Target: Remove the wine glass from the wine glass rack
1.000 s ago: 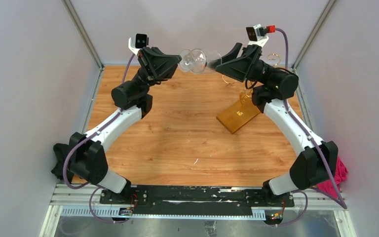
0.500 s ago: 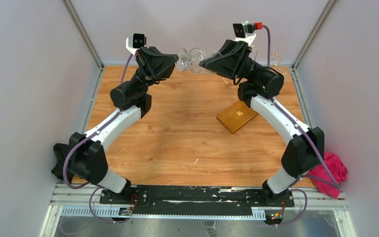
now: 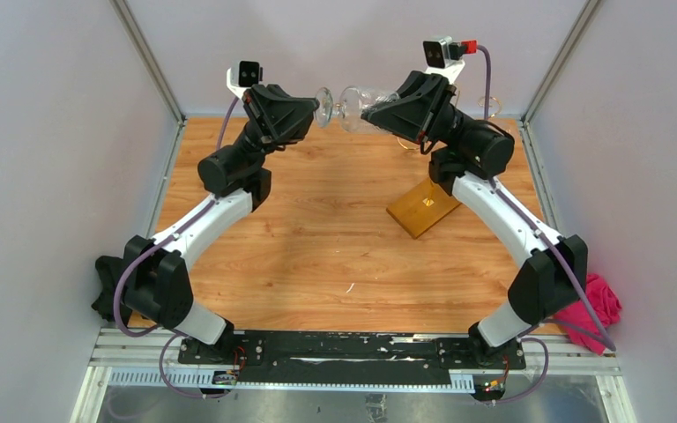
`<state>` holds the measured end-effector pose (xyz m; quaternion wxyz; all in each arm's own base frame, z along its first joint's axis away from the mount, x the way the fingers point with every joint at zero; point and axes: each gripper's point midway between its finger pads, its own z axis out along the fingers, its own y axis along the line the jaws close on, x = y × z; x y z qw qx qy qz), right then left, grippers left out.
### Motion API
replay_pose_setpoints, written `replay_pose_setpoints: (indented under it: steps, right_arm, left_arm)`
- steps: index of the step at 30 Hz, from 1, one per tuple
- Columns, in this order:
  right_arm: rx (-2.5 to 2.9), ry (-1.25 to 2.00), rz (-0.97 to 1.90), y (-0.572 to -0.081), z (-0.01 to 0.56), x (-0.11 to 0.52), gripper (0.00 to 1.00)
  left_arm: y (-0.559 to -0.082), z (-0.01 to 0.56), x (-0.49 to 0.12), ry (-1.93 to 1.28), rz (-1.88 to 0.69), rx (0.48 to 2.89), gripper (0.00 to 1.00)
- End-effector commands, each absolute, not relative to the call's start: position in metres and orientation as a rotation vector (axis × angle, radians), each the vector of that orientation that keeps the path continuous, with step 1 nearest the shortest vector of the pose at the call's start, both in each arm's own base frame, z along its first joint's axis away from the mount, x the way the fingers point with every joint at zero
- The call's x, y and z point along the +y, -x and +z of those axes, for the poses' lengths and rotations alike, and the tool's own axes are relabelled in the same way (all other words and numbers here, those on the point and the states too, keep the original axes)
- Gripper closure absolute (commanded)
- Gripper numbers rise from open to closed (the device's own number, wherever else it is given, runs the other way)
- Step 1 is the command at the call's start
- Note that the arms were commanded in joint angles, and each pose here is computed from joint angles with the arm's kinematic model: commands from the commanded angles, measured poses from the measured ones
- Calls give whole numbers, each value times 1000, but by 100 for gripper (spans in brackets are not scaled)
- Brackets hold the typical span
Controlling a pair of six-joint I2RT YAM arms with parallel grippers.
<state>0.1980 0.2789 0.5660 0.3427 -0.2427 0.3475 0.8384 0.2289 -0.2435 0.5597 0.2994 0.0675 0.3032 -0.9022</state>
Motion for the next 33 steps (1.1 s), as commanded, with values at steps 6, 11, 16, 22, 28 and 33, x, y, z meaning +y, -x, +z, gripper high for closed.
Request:
replay_pose_setpoints:
  steps: [6, 11, 16, 22, 28, 33]
  right_arm:
    - [774, 748, 1984, -135, 610, 254, 100]
    - [796, 776, 1830, -114, 620, 245, 100]
    - [934, 751, 1682, -127, 613, 250, 100]
    - [1295, 686, 1564, -195, 560, 283, 100]
    - [1565, 738, 1414, -242, 505, 347, 100]
    - [1737, 833, 1266, -267, 456, 402, 100]
  left_arm:
    - [-231, 544, -253, -248, -2312, 860, 80]
    - [-259, 517, -271, -184, -2077, 1102, 72]
    - [-304, 473, -268, -49, -1596, 1444, 78]
    - [-312, 452, -171, 119, -792, 1689, 100]
    - [-279, 463, -76, 281, -341, 1666, 100]
    - [-255, 470, -46, 314, -239, 1635, 100]
